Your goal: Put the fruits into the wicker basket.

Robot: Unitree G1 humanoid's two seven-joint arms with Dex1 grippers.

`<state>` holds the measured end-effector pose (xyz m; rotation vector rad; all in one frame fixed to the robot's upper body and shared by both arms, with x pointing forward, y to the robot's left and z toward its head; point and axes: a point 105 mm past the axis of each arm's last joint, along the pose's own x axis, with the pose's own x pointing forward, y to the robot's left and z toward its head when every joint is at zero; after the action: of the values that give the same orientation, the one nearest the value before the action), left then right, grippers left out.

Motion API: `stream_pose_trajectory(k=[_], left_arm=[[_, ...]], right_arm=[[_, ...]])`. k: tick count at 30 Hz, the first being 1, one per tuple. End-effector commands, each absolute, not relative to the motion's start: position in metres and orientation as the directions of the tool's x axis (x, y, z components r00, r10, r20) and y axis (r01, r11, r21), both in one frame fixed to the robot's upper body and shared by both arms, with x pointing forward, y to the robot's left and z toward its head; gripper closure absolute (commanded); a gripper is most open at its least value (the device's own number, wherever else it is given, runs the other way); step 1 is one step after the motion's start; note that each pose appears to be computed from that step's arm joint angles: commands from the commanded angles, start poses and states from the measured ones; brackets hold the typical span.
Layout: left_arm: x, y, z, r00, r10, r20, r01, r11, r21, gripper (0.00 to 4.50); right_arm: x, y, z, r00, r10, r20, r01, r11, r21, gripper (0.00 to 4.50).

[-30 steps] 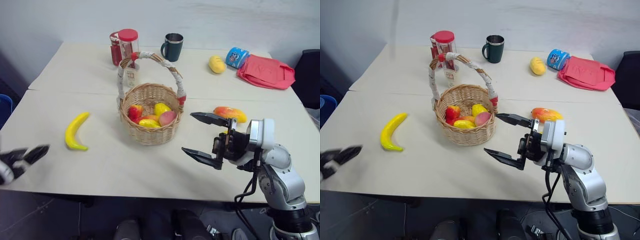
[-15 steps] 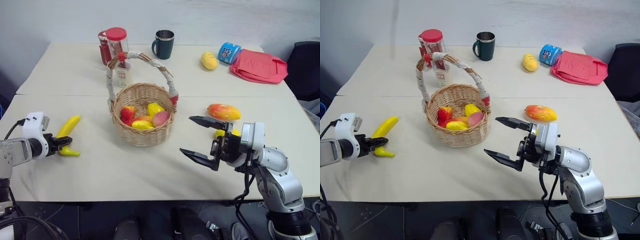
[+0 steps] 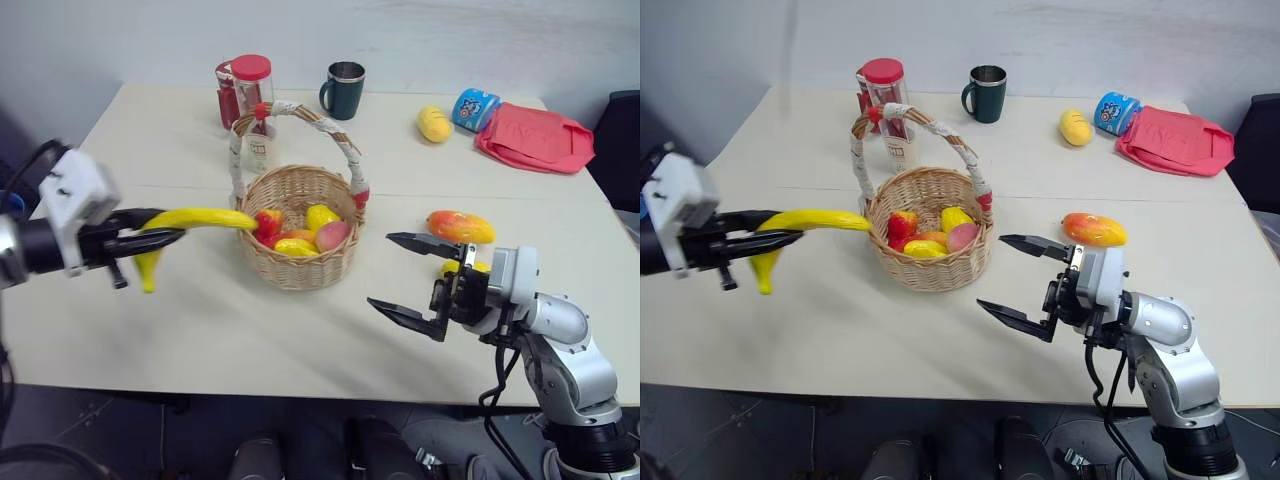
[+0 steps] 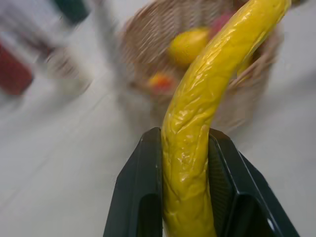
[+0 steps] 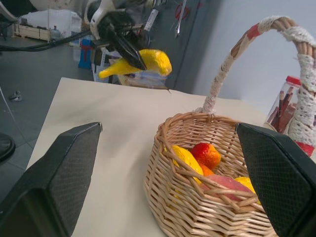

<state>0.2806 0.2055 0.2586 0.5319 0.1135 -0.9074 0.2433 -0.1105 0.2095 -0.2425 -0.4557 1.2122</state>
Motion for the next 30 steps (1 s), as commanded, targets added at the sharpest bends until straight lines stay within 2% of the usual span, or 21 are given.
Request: stream_pose_trajectory(k=[1,3,6,8,9,12,17,21,24,26,27,30], left_arm=[[0.303,0.181,0.257,0.621,-0.727,-0.292,0.783,0.556,0.279,3.71],[0.324,0.161,0.253,0.648,-0.705,-0.287,0.761,0.607,0.227,3.71],[0.343,0.151,0.244,0.690,-0.652,-0.315,0.719,0.667,0.193,3.71],[0.353,0.146,0.247,0.722,-0.631,-0.284,0.685,0.710,0.165,3.00],[0.356,0.143,0.248,0.727,-0.631,-0.272,0.680,0.716,0.157,2.81],[0.360,0.137,0.249,0.734,-0.633,-0.247,0.675,0.723,0.151,1.86],[0.355,0.141,0.264,0.731,-0.660,-0.173,0.683,0.703,0.197,0.25],[0.329,0.153,0.274,0.659,-0.733,-0.167,0.744,0.603,0.288,0.25],[0.292,0.160,0.272,0.476,-0.864,-0.162,0.816,0.365,0.448,0.25],[0.276,0.169,0.260,0.384,-0.904,-0.188,0.832,0.250,0.495,0.25],[0.274,0.180,0.248,0.382,-0.900,-0.211,0.833,0.235,0.501,0.12],[0.267,0.209,0.213,0.381,-0.882,-0.278,0.865,0.233,0.444,0.12]], right_arm=[[0.242,-0.114,0.222,0.286,0.929,0.236,-0.810,0.366,-0.457,0.00],[0.241,-0.111,0.233,0.295,0.912,0.284,-0.800,0.399,-0.448,0.00],[0.239,-0.107,0.239,0.299,0.905,0.302,-0.789,0.413,-0.455,0.00],[0.239,-0.107,0.240,0.313,0.899,0.306,-0.783,0.427,-0.452,0.00],[0.239,-0.107,0.239,0.319,0.897,0.305,-0.782,0.431,-0.450,0.00],[0.238,-0.109,0.236,0.342,0.890,0.300,-0.776,0.448,-0.444,0.00],[0.239,-0.125,0.225,0.403,0.867,0.292,-0.759,0.495,-0.422,0.00],[0.235,-0.161,0.207,0.509,0.820,0.260,-0.735,0.572,-0.364,0.00],[0.220,-0.210,0.175,0.622,0.772,0.129,-0.696,0.621,-0.359,0.00],[0.212,-0.234,0.160,0.671,0.738,0.070,-0.673,0.646,-0.359,0.00],[0.208,-0.249,0.150,0.705,0.708,0.039,-0.653,0.669,-0.356,0.00],[0.191,-0.294,0.120,0.800,0.597,-0.059,-0.576,0.737,-0.354,0.00]])
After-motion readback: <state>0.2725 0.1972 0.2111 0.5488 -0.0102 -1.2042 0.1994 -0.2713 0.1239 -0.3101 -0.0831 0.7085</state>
